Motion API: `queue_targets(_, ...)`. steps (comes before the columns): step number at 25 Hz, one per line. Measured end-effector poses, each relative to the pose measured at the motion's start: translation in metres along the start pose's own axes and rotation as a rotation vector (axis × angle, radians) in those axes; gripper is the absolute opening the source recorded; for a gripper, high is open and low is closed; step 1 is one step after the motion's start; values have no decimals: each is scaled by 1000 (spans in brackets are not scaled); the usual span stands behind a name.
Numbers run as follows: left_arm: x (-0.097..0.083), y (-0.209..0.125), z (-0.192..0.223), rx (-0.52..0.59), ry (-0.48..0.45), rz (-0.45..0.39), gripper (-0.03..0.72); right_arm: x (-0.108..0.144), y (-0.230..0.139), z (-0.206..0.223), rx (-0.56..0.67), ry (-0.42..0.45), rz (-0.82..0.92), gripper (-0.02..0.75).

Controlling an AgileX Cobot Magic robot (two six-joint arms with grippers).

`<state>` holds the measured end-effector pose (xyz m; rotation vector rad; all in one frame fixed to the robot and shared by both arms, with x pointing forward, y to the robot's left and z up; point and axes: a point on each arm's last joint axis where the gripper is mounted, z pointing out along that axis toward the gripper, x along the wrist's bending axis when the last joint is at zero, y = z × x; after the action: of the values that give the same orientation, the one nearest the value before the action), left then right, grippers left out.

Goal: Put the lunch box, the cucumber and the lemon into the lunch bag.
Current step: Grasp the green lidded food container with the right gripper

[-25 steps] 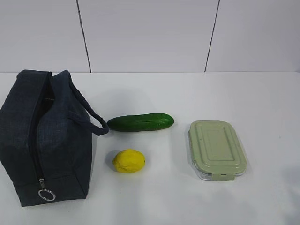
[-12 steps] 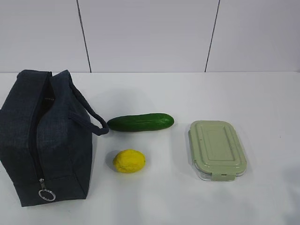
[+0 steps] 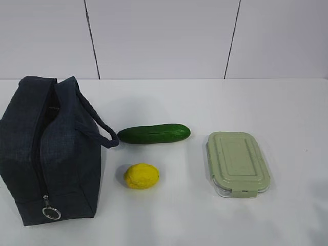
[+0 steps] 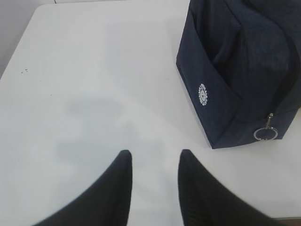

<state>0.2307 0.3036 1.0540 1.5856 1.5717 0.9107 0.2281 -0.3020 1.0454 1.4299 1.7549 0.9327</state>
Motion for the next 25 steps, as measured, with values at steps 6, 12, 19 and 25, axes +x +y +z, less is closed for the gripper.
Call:
queue_targets(6, 0, 0, 0, 0, 0, 0, 242, 1, 21, 1, 28, 20, 117, 451)
queue_targets(12, 0, 0, 0, 0, 0, 0, 242, 4, 77, 21, 182, 91, 169, 495)
queue_targets(19, 0, 0, 0, 0, 0, 0, 242, 11, 132, 75, 323, 198, 125, 496)
queue_targets(25, 0, 0, 0, 0, 0, 0, 242, 23, 155, 128, 411, 356, 99, 496)
